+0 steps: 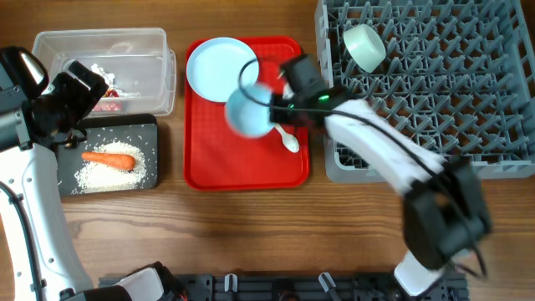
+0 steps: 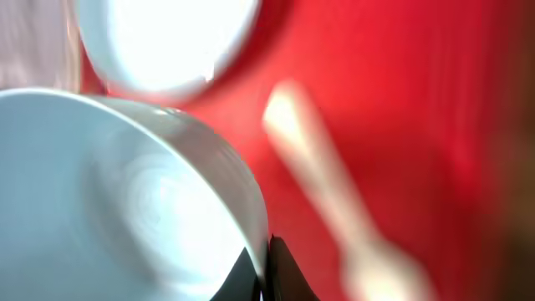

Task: Sort waste into correct bins and load items into the dishwasher rack
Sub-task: 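Lift the light-blue bowl and carry it to the rack, then lower the light-blue bowl into the rack and open the right gripper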

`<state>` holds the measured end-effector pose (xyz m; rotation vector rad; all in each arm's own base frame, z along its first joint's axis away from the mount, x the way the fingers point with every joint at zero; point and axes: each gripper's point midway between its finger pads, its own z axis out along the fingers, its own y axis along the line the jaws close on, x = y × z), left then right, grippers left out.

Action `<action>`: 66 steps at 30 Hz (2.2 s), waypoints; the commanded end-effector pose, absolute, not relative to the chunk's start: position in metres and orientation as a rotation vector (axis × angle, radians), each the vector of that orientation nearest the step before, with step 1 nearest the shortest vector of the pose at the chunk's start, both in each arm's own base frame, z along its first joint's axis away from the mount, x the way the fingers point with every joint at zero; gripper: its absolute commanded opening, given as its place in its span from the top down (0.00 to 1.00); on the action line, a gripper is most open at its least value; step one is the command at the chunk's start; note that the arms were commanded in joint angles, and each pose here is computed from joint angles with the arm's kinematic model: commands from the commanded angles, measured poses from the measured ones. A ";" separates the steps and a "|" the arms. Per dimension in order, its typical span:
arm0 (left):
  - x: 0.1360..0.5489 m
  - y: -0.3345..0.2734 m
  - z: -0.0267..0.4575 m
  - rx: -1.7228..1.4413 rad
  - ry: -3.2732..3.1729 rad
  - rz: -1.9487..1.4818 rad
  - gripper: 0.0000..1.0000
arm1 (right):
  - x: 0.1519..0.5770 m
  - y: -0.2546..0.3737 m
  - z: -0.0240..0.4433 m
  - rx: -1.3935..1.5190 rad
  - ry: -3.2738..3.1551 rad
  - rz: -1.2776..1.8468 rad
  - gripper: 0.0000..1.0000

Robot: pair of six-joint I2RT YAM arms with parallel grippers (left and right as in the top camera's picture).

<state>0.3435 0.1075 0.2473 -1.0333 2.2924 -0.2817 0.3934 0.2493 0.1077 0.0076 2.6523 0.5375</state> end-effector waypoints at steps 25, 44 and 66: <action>0.344 0.111 0.246 -1.048 2.288 -0.278 0.00 | 0.421 -0.027 0.223 -0.064 2.109 -1.485 0.96; 0.344 0.111 0.246 -1.048 2.288 -0.278 0.00 | 0.414 -0.016 0.191 -0.125 2.196 -1.404 0.96; 0.344 0.111 0.246 -1.048 2.288 -0.278 0.00 | 0.411 -0.004 0.202 -0.378 2.155 -1.609 0.96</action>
